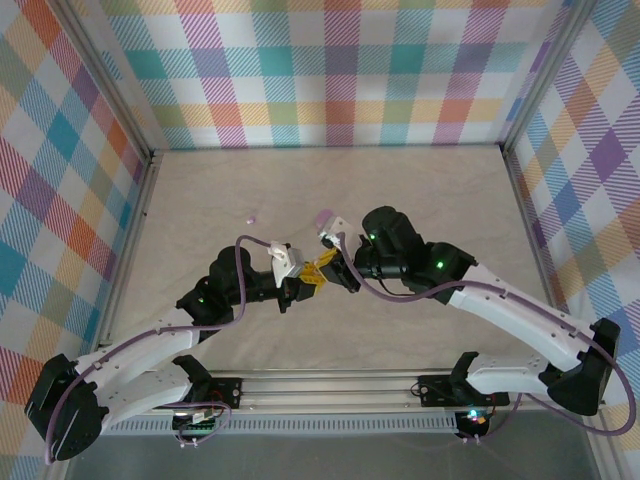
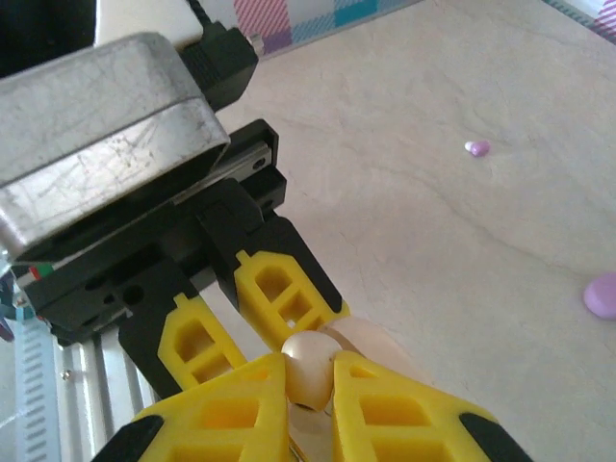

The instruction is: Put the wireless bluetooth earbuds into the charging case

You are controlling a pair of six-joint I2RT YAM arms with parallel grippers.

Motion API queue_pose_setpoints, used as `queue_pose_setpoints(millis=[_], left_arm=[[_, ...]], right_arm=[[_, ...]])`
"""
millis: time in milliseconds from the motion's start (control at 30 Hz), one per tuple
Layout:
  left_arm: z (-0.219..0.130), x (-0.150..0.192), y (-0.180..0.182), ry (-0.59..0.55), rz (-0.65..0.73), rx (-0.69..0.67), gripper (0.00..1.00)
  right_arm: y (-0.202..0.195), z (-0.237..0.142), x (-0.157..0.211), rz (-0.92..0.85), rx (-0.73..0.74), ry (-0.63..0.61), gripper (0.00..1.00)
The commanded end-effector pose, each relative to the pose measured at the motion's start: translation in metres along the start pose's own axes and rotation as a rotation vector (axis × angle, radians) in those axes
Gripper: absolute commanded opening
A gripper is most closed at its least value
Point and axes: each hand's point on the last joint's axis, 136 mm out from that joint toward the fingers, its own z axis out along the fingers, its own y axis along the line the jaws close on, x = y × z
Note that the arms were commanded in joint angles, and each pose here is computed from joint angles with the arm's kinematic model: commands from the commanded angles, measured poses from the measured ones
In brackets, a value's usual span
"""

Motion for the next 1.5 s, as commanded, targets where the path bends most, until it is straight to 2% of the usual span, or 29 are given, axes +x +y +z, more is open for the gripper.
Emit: queue_pose_setpoints(millis=[0,200,700,1467], left_arm=[[-0.003,-0.020,-0.001,-0.067,0.032,0.001,0.00],[-0.005,-0.022,-0.001,-0.091,0.024,-0.002,0.00],[-0.006,-0.026,-0.003,-0.111,0.027,0.002,0.00],[-0.013,-0.048,-0.005,-0.191,0.028,-0.002,0.00]], right_arm=[[0.009,-0.009,-0.023,0.093,-0.068,-0.125,0.15],[0.007,-0.009,-0.018,0.149,-0.075,-0.177,0.15],[0.007,-0.007,-0.020,0.162,-0.088,-0.249,0.15],[0.006,-0.007,0.002,0.233,-0.084,-0.254,0.17]])
